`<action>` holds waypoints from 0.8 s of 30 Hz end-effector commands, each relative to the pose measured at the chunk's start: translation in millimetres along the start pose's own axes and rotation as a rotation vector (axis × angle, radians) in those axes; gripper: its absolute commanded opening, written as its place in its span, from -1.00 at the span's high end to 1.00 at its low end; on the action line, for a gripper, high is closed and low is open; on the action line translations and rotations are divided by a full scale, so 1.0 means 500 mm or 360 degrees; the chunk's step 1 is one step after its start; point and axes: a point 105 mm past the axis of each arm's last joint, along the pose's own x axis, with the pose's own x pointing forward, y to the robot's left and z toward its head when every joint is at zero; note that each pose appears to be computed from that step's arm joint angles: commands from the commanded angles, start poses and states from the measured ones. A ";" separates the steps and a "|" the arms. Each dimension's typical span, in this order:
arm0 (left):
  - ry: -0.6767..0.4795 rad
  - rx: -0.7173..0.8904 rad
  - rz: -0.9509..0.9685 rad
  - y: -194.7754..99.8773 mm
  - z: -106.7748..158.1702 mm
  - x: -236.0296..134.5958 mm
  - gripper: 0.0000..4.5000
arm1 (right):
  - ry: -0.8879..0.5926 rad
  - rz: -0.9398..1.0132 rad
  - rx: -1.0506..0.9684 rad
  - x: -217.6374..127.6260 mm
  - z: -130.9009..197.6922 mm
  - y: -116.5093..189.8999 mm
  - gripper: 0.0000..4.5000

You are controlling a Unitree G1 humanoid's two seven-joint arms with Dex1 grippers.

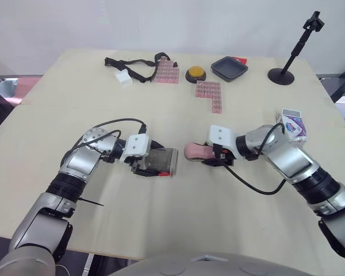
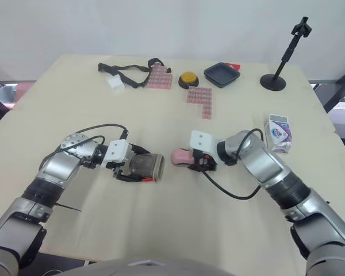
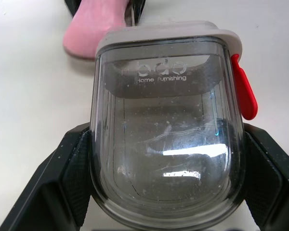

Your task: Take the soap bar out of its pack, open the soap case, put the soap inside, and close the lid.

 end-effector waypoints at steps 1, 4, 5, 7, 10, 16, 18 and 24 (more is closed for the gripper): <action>-0.0026 0.0014 0.0069 0.014 0.005 -0.004 -0.55 | -0.0074 0.0036 -0.0184 -0.047 0.048 0.006 -0.12; -0.0049 0.0016 0.0102 0.023 0.008 0.003 -0.55 | -0.0074 0.0083 -0.0208 -0.055 0.059 0.020 -0.12; -0.0059 0.0018 0.0107 0.025 0.010 0.005 -0.55 | -0.0079 0.0094 -0.0210 -0.055 0.064 0.025 -0.12; -0.0081 0.0028 0.0107 0.026 0.018 0.011 -0.55 | -0.0091 0.0109 -0.0205 -0.052 0.073 0.031 -0.12; -0.0132 0.0032 0.0109 0.029 0.031 0.020 -0.55 | -0.0084 0.0112 -0.0172 -0.043 0.075 0.034 -0.12; -0.0171 0.0040 0.0103 0.028 0.044 0.026 -0.55 | -0.0018 0.0085 -0.0119 -0.034 0.061 0.025 -0.12; -0.0169 0.0044 0.0104 0.028 0.044 0.026 -0.55 | -0.0003 0.0090 -0.0117 -0.033 0.059 0.024 -0.12; -0.0174 0.0057 0.0124 0.030 0.046 0.027 -0.55 | 0.0011 0.0142 -0.0112 -0.024 0.065 0.032 -0.12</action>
